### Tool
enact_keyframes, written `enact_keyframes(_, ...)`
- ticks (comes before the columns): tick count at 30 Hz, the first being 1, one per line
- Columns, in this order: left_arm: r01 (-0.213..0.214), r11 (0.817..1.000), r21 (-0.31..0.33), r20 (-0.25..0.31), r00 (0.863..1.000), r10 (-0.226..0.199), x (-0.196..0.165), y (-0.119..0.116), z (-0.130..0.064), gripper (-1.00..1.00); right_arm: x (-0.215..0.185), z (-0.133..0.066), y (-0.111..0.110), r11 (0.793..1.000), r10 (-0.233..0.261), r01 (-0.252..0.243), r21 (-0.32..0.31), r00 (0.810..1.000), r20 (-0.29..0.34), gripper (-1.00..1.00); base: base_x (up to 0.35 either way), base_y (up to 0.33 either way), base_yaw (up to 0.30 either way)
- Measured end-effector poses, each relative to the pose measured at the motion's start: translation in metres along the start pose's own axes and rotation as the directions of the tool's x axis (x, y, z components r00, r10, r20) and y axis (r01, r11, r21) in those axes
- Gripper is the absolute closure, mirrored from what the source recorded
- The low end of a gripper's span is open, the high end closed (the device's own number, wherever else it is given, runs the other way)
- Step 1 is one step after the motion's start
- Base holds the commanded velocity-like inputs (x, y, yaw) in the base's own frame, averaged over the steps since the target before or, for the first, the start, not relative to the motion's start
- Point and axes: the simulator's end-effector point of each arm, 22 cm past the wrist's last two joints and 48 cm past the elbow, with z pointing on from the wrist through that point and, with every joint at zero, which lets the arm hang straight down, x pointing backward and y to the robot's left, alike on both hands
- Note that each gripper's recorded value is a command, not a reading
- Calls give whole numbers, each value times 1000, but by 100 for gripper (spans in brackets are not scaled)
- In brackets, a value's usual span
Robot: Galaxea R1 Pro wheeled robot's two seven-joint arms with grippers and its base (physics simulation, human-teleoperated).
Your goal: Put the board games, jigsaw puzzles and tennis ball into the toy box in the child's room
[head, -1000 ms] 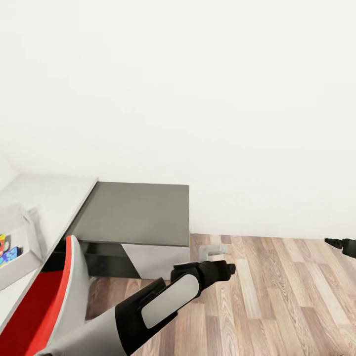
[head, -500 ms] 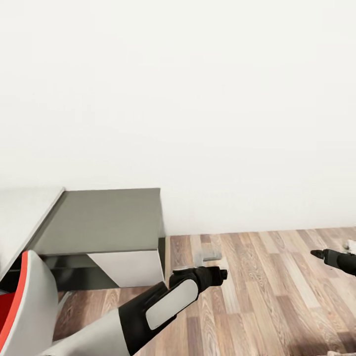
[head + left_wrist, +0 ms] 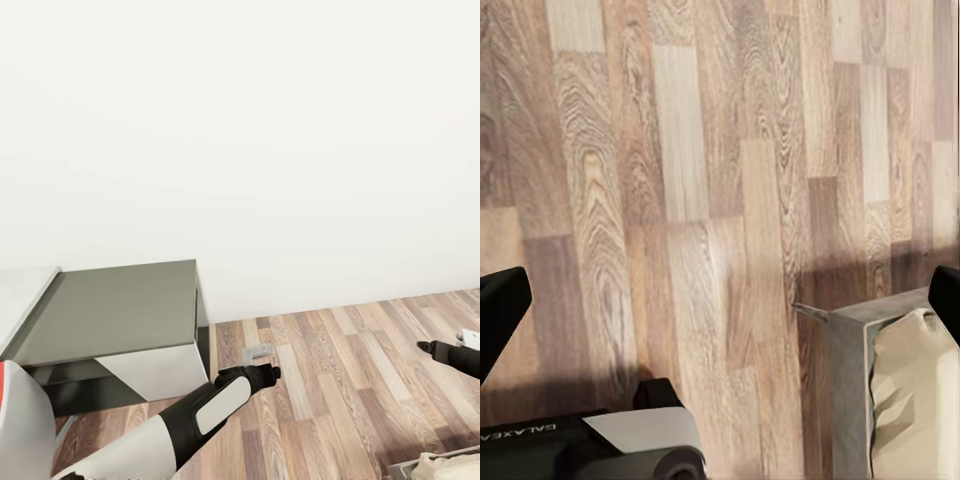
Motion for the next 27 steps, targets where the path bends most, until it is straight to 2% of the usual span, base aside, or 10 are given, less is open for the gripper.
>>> enact_keyframes(6,47,999,21,20,999,-48,-5,8,4,-100,-3,-3,1,1000,2,-2,-3,1000,7,-100,0,0,-209)
enact_keyframes(10,87,996,36,14,996,-88,-4,20,12,-100,3,-1,7,1000,7,-7,-15,1000,2,-100,0,0,-209)
enact_keyframes(11,122,991,60,9,992,-122,-5,27,16,-100,12,3,23,999,-2,1,-37,1000,-13,-100,0,0,-208)
enact_keyframes(13,140,986,92,10,990,-141,-8,24,16,-100,15,4,28,999,-9,8,-44,1000,-16,-100,0,0,-208)
enact_keyframes(14,159,974,163,11,987,-163,-13,14,15,-100,18,5,34,999,-14,12,-52,1000,-20,-100,0,0,-208)
enact_keyframes(15,166,966,200,11,985,-172,-15,11,14,-100,19,5,36,998,-16,15,-54,1000,-21,-100,0,0,-208)
enact_keyframes(22,171,950,259,15,983,-181,-21,5,10,-100,17,2,39,998,-17,16,-61,1000,-15,-100,0,0,-208)
enact_keyframes(27,182,957,228,18,981,-191,-19,21,13,-100,15,0,40,998,-15,15,-64,1000,-10,-100,0,0,-208)
